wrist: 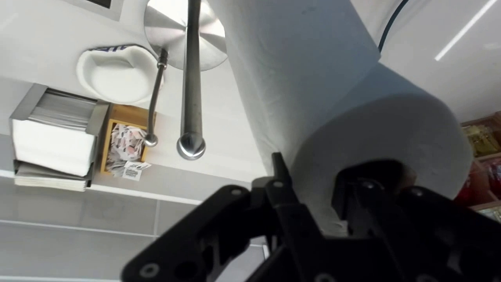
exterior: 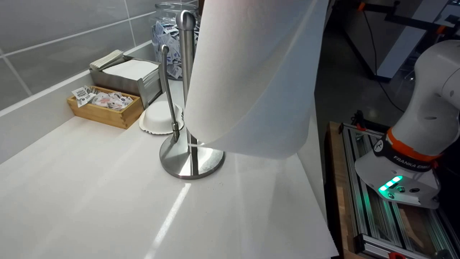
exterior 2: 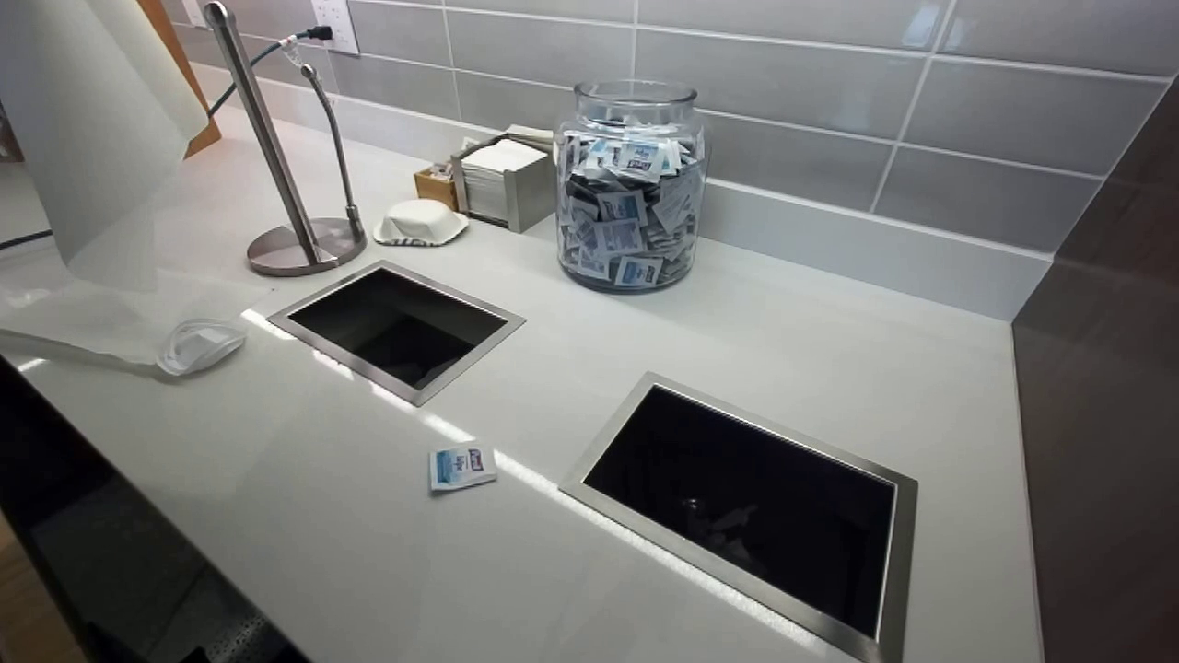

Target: Place the paper towel roll on its holder

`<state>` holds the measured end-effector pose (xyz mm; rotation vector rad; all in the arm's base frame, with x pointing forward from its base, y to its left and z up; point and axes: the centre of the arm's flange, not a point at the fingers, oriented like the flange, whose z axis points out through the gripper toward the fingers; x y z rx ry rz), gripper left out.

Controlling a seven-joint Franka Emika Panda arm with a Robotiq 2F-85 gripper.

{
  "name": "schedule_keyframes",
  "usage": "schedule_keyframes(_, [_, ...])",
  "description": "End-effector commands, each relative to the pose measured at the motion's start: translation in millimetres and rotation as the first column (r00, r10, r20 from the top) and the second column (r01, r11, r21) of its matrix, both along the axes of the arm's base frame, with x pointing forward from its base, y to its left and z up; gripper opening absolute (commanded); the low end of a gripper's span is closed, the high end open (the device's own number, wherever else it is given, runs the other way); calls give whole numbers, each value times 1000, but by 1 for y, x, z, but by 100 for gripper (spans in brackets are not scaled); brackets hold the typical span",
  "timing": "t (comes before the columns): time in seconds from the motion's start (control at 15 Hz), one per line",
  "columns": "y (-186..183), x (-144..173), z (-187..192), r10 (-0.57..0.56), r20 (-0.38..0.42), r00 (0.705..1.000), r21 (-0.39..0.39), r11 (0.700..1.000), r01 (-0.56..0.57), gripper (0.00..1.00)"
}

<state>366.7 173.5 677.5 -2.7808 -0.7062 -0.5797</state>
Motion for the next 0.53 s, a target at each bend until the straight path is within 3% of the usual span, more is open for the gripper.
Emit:
schedule_keyframes(0.0, [-1, -16, 36, -67, 62, 996, -47, 996, 70, 7])
schedule_keyframes(0.47, [4, -35, 83, -150, 172, 974, -60, 985, 162, 7])
